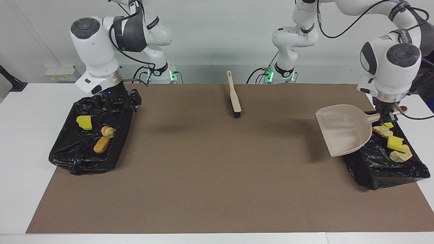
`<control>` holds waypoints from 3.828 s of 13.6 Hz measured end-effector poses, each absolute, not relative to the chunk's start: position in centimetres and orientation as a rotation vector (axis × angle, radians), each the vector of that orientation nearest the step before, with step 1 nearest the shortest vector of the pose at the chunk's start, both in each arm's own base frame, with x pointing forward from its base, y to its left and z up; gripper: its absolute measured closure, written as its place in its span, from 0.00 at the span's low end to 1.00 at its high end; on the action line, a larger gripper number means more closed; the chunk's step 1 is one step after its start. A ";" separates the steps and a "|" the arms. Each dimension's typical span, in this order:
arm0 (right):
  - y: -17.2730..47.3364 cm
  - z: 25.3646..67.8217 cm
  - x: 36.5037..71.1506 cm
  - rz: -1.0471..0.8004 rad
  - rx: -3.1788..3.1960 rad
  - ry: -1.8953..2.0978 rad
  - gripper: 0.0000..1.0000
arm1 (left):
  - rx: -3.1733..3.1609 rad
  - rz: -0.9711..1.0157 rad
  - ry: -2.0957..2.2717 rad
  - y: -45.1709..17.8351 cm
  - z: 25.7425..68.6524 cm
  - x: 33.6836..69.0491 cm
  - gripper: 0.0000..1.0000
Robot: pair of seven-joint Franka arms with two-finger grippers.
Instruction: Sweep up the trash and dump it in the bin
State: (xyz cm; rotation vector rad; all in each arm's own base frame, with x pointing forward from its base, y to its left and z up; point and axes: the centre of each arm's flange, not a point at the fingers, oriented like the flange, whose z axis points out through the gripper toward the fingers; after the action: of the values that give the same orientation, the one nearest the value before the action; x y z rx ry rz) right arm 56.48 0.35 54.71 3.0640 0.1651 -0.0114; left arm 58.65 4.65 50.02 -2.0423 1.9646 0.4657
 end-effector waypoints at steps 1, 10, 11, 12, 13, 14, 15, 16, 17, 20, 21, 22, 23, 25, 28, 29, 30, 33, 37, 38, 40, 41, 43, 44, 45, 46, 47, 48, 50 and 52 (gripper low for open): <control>-0.2 55.5 56.3 -0.026 3.065 0.148 0.00 | -2.119 0.447 1.909 1.8 49.1 58.1 0.68; -2.9 62.3 55.4 0.027 3.101 0.039 0.00 | -2.813 0.270 1.152 -19.5 41.9 53.3 0.68; -3.5 63.0 55.1 0.033 3.106 0.019 0.00 | -2.892 0.240 1.042 -21.6 41.2 53.1 0.68; -4.0 63.6 54.8 0.034 3.111 0.004 0.00 | -2.949 0.219 0.949 -23.7 40.4 52.7 0.68; -4.3 63.9 54.6 0.036 3.115 -0.006 0.00 | -2.992 0.207 0.855 -25.9 39.7 52.2 0.68; -4.4 64.1 54.4 0.038 3.117 -0.009 0.00 | -3.029 0.196 0.760 -28.0 39.0 51.5 0.68; -4.3 64.2 54.3 0.037 3.117 -0.007 0.00 | -3.057 0.187 0.674 -29.8 38.5 50.8 0.68; -4.1 64.2 54.3 0.037 3.118 -0.002 0.00 | -3.080 0.178 0.604 -31.3 38.1 50.2 0.68; -3.7 64.1 54.4 0.037 3.119 0.005 0.00 | -3.100 0.172 0.537 -32.7 37.9 49.6 0.68; -2.8 64.1 54.4 0.037 3.119 -0.049 0.00 | -3.140 0.155 0.395 -35.1 37.4 48.5 0.68; -2.6 64.1 54.4 0.037 3.119 -0.059 0.00 | -3.145 0.155 0.365 -35.5 37.3 48.2 0.68; -2.4 64.1 54.4 0.036 3.119 -0.062 0.00 | -3.151 0.153 0.314 -36.0 37.4 47.9 0.68; -2.3 64.0 54.4 0.034 3.120 -0.065 0.00 | -3.160 0.149 0.262 -36.5 37.3 47.6 0.68; -2.3 64.0 54.4 0.033 3.120 -0.074 0.00 | -3.169 0.154 0.223 -37.4 36.9 47.3 0.68; -2.3 64.0 54.4 0.033 3.123 -0.074 0.00 | -3.174 0.180 0.222 -37.9 36.0 47.4 0.68; -2.1 63.9 54.4 0.032 3.135 -0.080 0.00 | -3.177 0.179 0.219 -37.9 36.0 47.6 0.68; -1.9 63.9 54.4 0.031 3.152 -0.101 0.00 | -3.179 0.175 0.217 -37.9 36.2 47.7 0.63; -1.2 63.9 54.4 0.030 3.169 -0.137 0.00 | -3.168 0.180 0.206 -37.4 36.9 48.0 0.28; -0.8 63.8 54.4 0.028 3.169 -0.130 0.00 | -3.103 0.164 0.199 -30.6 40.2 50.9 0.00; -0.6 63.8 54.4 0.027 3.169 -0.126 0.00 | -3.092 0.140 0.235 -27.8 41.7 51.9 0.00; -0.4 63.8 54.4 0.026 3.168 -0.121 0.00 | -3.076 0.077 0.312 -21.8 45.5 53.6 0.00; -0.5 63.7 54.4 0.024 3.168 -0.121 0.00 | -3.071 0.031 0.361 -19.0 47.5 54.1 0.00; -0.5 63.7 54.4 0.022 3.168 -0.121 0.00 | -3.056 -0.022 0.443 -13.7 52.0 54.6 0.00; -0.5 63.7 54.4 0.022 3.168 -0.121 0.00 | -3.052 -0.021 0.464 -11.8 54.5 54.6 0.00; -0.5 63.7 54.3 0.022 3.168 -0.121 0.00 | -3.053 -0.022 0.470 -10.7 56.9 54.6 0.00; -0.5 63.7 54.3 0.020 3.168 -0.121 0.00 | -3.057 -0.031 0.462 -9.8 59.0 54.6 0.00; -0.5 63.7 54.3 0.018 3.168 -0.121 0.00 | -3.073 -0.036 0.448 -9.0 61.0 54.5 0.00; -0.5 63.7 54.2 0.017 3.168 -0.121 0.00 | -3.094 -0.020 0.434 -8.2 62.5 54.3 0.00; -0.6 63.7 54.1 0.014 3.168 -0.124 0.00 | -3.115 0.026 0.411 -6.8 64.6 53.9 0.00; -0.6 63.7 54.0 0.013 3.168 -0.125 0.00 | -3.115 0.030 0.423 -6.0 65.8 54.0 0.00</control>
State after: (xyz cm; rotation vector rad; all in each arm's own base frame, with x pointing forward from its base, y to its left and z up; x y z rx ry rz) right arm 54.01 -0.64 63.69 3.1682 -0.1254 0.0129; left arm 54.02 -5.99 65.79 -3.1150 0.4229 0.0296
